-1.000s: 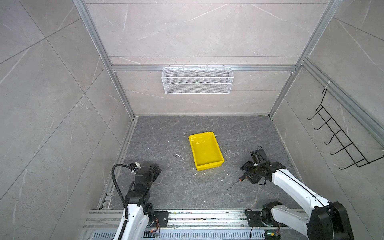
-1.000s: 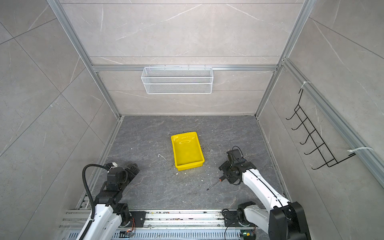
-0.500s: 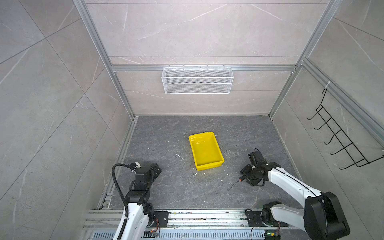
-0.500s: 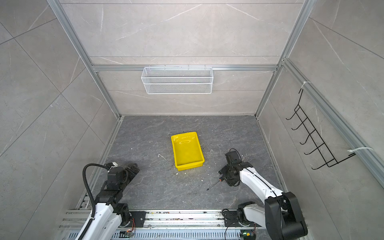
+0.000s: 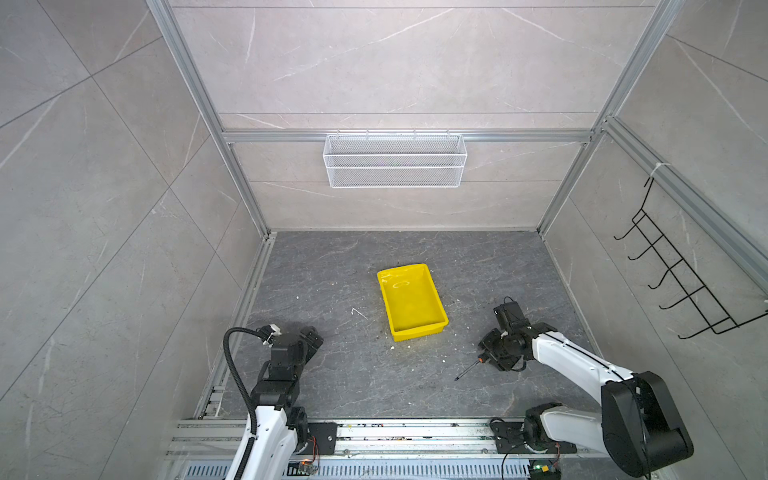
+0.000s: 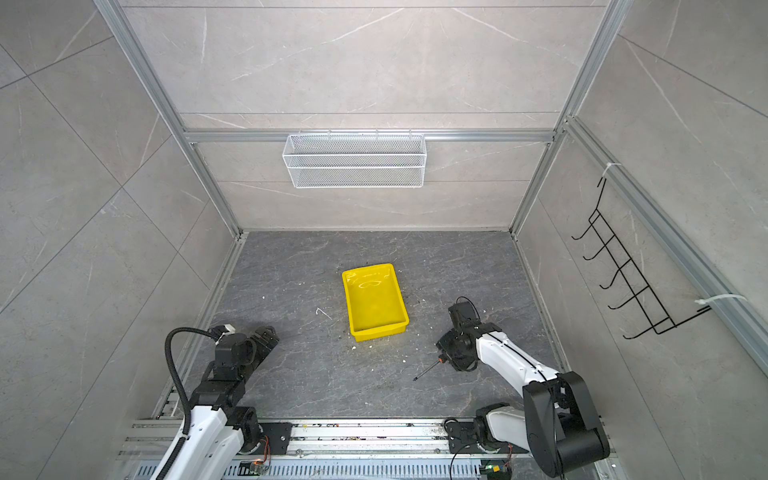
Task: Put the screwdriver in the bin
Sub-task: 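Lift the screwdriver with the right gripper and carry it toward the bin, then lower the screwdriver into the yellow bin and open the right gripper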
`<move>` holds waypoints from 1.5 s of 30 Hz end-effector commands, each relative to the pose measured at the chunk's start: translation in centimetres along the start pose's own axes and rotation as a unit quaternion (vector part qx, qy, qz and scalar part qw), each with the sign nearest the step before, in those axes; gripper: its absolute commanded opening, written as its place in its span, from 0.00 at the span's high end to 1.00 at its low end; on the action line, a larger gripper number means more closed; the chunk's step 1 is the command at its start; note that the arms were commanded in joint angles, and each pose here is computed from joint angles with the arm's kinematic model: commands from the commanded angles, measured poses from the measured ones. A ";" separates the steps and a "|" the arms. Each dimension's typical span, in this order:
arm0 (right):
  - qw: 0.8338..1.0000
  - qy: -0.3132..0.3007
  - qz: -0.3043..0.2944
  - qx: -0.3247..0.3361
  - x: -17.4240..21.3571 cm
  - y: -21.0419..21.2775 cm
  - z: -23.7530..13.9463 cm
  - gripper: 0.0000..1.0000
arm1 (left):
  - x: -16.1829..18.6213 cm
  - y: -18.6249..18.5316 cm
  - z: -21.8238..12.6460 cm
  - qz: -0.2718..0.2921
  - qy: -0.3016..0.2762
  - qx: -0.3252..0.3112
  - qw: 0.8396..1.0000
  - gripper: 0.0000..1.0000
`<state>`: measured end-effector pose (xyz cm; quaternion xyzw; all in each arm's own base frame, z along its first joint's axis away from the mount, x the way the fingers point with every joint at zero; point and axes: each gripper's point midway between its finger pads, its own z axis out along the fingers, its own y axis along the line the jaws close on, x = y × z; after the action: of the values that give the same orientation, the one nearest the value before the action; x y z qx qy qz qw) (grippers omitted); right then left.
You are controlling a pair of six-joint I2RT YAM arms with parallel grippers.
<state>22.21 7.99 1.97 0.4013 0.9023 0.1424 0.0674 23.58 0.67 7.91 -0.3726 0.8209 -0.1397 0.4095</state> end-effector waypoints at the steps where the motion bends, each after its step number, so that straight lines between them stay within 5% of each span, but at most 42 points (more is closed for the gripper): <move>1: 1.000 0.015 0.003 0.028 0.7 -1.5 1.1 0.53 | -0.9 -0.6 -0.1 -0.009 -0.017 0.010 1.000 0.00; 11: 0.999 0.016 0.003 0.032 0.9 -1.8 1.0 0.60 | -0.8 -0.6 0.0 -0.009 -0.015 0.009 1.000 0.00; 13: 0.999 0.015 0.001 0.028 0.8 -1.6 0.8 0.82 | -0.8 -0.6 0.0 -0.010 -0.016 0.009 1.000 0.00; 14: 1.000 0.015 0.001 0.027 0.8 -1.5 0.7 0.86 | -0.8 -0.6 0.0 -0.009 -0.016 0.009 1.000 0.00; 25: 0.999 -0.003 -0.020 0.025 0.1 -0.4 -2.2 0.86 | -0.9 -0.4 0.0 -0.010 -0.018 0.004 1.000 0.00; 33: 0.994 -0.076 -0.060 -0.042 -3.4 7.8 -9.2 0.86 | -0.9 -0.3 -0.1 -0.011 -0.017 0.000 1.000 0.00; 36: 0.987 -0.094 -0.119 -0.047 -3.5 12.6 -10.4 0.87 | -0.9 -0.3 -0.1 -0.011 -0.017 0.002 1.000 0.00; 45: 0.930 -0.189 -0.314 0.042 -0.7 25.7 -9.7 0.87 | -0.7 -0.4 0.1 -0.007 -0.010 0.001 1.000 0.00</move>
<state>38.20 22.80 19.84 0.1626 0.9490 0.1037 0.2495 23.53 0.71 7.58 -0.3744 0.8237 -0.1360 0.4035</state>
